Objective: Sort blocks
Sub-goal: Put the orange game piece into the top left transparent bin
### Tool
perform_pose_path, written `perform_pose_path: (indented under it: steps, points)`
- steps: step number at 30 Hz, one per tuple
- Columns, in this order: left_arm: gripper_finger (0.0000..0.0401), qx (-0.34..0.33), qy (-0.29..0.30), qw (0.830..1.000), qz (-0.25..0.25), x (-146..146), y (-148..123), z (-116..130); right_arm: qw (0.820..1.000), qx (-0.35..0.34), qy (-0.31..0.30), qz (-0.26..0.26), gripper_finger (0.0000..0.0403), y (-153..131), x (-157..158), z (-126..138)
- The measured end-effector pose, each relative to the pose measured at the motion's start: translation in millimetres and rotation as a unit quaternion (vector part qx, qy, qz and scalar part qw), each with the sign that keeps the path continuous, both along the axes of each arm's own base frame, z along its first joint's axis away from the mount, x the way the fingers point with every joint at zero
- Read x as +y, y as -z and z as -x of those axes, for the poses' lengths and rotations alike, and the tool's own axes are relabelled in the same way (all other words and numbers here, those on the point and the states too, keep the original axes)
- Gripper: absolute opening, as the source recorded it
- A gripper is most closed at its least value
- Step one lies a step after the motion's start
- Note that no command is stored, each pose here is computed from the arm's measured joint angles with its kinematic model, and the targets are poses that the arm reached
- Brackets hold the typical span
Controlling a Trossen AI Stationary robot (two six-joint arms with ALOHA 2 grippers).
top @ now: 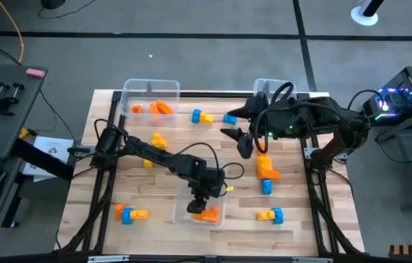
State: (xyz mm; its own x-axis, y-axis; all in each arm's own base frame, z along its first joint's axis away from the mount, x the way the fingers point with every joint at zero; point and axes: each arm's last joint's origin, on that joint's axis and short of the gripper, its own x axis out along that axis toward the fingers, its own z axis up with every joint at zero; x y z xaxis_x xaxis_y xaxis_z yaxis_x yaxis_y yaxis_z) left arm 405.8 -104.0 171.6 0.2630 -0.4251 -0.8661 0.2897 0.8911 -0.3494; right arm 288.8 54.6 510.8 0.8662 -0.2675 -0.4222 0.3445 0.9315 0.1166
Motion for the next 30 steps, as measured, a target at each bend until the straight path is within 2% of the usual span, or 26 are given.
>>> perform_pose_path:
  steps: [2, 9, 13, 17, 25, 30]
  points:
    - [0.0218, -0.008, 0.003, 1.0, -0.023, -2, 0, 0, 1.0, -0.005, 0.018, -0.003, 0.0272, 0, -1, 0]
    - [0.0218, -0.017, 0.033, 0.999, -0.037, -17, 1, 5, 0.998, -0.018, 0.063, -0.009, 0.0272, -1, -4, 0]
    - [0.0218, -0.017, 0.047, 0.999, -0.023, -26, -4, 9, 0.997, -0.019, 0.071, -0.003, 0.0272, -1, -4, 1]
    - [0.0218, -0.043, 0.034, 0.998, -0.011, -37, -15, 9, 0.998, -0.014, 0.067, 0.006, 0.0272, 0, -4, 1]
    - [0.0218, -0.081, 0.012, 0.99, -0.113, -55, -5, 10, 0.998, -0.001, 0.053, 0.023, 0.0272, 1, -4, 1]
    - [0.0218, -0.081, -0.01, 0.989, -0.12, -58, -4, 10, 0.999, 0.005, 0.036, 0.017, 0.0272, 1, -3, 1]
